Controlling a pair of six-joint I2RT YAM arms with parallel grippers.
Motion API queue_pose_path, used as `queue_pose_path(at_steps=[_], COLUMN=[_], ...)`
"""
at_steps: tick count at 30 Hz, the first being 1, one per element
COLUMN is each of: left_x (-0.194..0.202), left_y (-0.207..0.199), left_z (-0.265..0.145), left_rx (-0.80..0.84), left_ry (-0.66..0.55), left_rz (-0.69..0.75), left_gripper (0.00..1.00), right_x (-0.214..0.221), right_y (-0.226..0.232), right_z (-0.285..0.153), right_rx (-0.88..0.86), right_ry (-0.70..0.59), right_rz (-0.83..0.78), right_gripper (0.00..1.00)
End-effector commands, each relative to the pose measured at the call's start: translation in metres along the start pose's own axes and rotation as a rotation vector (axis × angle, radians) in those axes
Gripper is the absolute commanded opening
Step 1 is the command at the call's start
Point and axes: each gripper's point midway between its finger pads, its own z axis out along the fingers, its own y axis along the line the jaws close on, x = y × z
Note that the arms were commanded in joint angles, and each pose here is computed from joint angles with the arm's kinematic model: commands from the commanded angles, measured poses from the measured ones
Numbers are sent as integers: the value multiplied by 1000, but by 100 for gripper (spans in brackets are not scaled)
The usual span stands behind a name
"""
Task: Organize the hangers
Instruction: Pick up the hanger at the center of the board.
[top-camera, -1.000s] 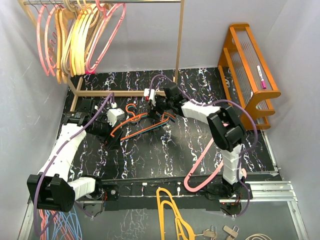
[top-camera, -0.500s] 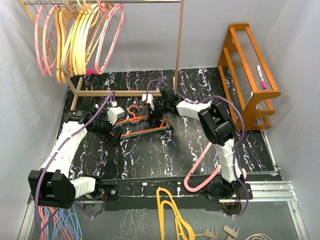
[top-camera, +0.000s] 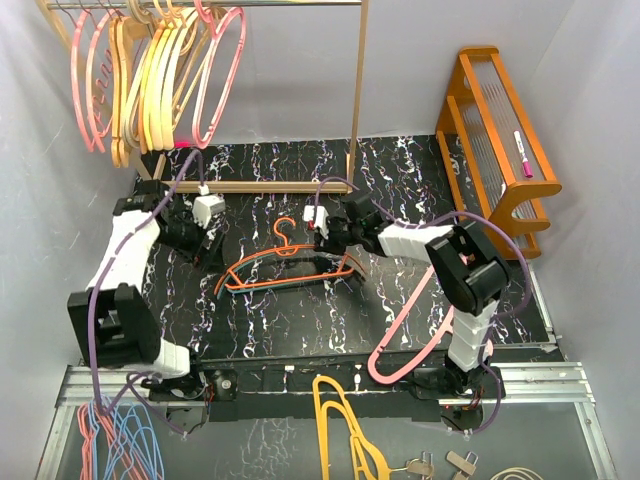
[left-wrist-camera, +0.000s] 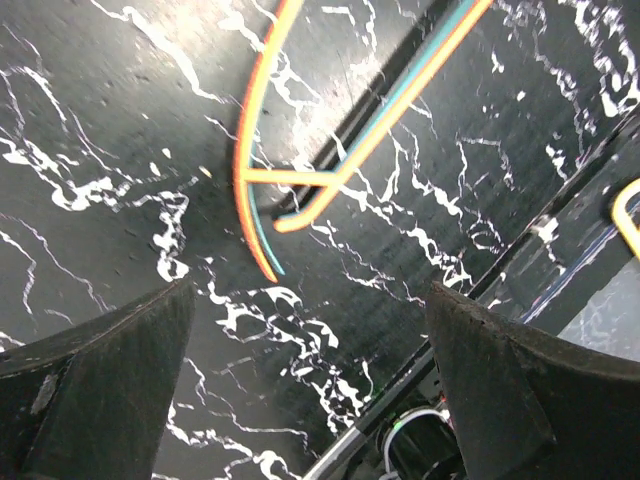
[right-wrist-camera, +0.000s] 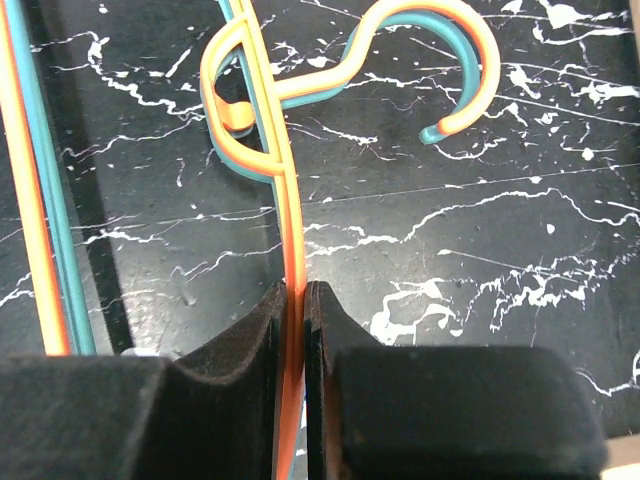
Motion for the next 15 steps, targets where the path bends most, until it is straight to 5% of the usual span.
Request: queue_pose_path(at_steps=[1, 8, 15], left_x=[-25, -20, -31], left_y=[-10, -6, 33], left_z=[-7, 15, 38], left_rx=[207, 327, 162], left_ry=[-111, -86, -162], left_rz=[0, -20, -32], left_gripper=[97, 97, 97], right_x=[-53, -78, -87], right_y=[-25, -25, -21], right_z=[-27, -50, -55], right_rx=[160, 222, 211], right_ry=[-153, -224, -255], right_rz=[-144, -184, -185], right_gripper=[8, 8, 8])
